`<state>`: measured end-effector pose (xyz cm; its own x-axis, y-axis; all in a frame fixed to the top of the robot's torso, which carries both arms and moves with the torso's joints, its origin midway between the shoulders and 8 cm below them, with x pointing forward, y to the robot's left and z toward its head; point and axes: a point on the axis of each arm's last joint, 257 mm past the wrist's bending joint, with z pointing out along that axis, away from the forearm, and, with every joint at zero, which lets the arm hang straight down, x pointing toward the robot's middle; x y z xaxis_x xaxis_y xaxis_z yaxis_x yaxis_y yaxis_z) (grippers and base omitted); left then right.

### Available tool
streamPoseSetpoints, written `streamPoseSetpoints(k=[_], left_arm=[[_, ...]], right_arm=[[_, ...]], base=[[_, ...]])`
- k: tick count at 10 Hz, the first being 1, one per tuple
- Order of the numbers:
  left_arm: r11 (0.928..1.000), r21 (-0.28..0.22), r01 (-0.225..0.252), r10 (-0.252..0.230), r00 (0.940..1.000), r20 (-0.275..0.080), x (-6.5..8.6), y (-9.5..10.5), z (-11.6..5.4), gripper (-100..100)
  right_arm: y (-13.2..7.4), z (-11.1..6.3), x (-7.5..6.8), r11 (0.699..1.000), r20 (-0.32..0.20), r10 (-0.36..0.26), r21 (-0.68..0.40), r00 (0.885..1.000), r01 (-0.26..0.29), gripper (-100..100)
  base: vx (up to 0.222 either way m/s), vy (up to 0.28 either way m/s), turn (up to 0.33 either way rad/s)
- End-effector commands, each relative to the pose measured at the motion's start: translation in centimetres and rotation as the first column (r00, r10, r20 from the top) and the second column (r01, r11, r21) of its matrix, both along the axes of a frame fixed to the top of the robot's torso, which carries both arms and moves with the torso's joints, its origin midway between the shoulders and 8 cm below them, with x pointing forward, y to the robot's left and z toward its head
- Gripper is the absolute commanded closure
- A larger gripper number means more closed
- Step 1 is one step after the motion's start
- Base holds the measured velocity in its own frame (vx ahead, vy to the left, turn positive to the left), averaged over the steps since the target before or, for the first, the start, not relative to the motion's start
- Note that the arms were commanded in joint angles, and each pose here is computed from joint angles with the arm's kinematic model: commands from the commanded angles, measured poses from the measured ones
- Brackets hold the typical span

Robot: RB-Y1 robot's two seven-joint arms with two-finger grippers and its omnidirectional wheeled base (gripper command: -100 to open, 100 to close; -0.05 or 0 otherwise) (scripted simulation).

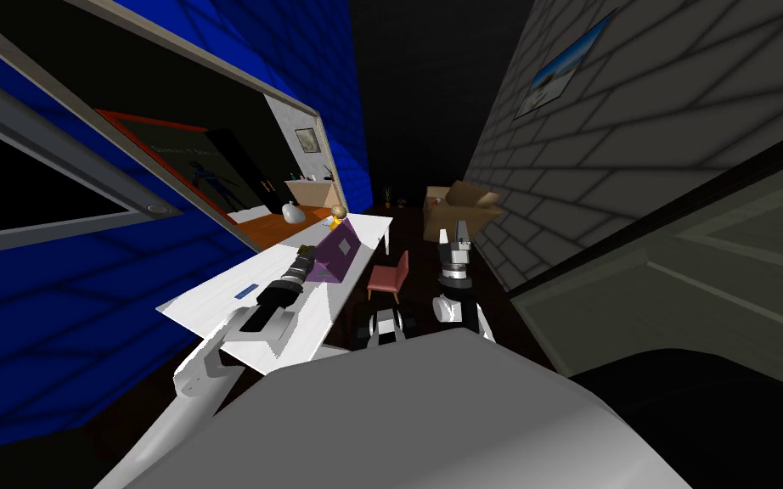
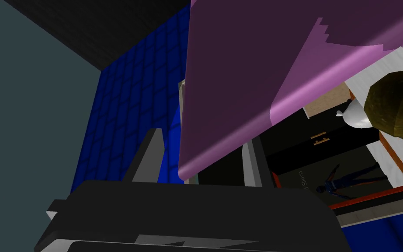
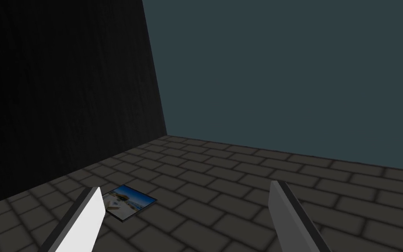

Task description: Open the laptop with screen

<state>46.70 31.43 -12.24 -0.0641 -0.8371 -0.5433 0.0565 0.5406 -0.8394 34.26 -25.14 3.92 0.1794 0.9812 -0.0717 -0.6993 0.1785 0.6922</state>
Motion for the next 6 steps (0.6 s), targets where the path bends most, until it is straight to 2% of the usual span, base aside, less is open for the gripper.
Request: streamPoseSetpoints(k=[1,2,3,4,5,6], left_arm=[[0.9945,-0.102,-0.021,0.015,0.9983,-0.057,-0.1,0.1,-0.9,100],[0.99,-0.139,-0.027,0.017,0.9972,-0.074,-0.1,0.0,-1.1,100],[0.9935,-0.112,-0.018,0.012,0.9984,-0.055,0.0,-0.1,-0.7,100],[0.9803,-0.195,-0.034,0.017,0.9963,-0.084,0.1,0.0,-1.7,100],[0.9717,-0.233,-0.04,0.017,0.995,-0.098,0.2,-0.1,-2.3,100],[0.9717,-0.233,-0.04,0.017,0.995,-0.098,0.2,-0.1,-2.3,100]], right_arm=[[0.0,0.0,0.0,1.0,0.0,0.0,0.0,1.0,0.0,0],[0.0,0.0,0.0,1.0,0.0,0.0,0.0,1.0,0.0,0],[0.0,0.0,0.0,1.0,0.0,0.0,0.0,1.0,0.0,0],[0.0,0.0,0.0,1.0,0.0,0.0,0.0,1.0,0.0,0],[0.0,0.0,0.0,1.0,0.0,0.0,0.0,1.0,0.0,0],[0.0,0.0,0.0,1.0,0.0,0.0,0.0,1.0,0.0,0]], base=[[0.039,0.114,-0.05],[0.041,0.104,-0.047],[-0.002,-0.004,-0.014],[-0.017,0.009,-0.055],[-0.027,0.015,-0.09],[-0.015,0.009,-0.05]])
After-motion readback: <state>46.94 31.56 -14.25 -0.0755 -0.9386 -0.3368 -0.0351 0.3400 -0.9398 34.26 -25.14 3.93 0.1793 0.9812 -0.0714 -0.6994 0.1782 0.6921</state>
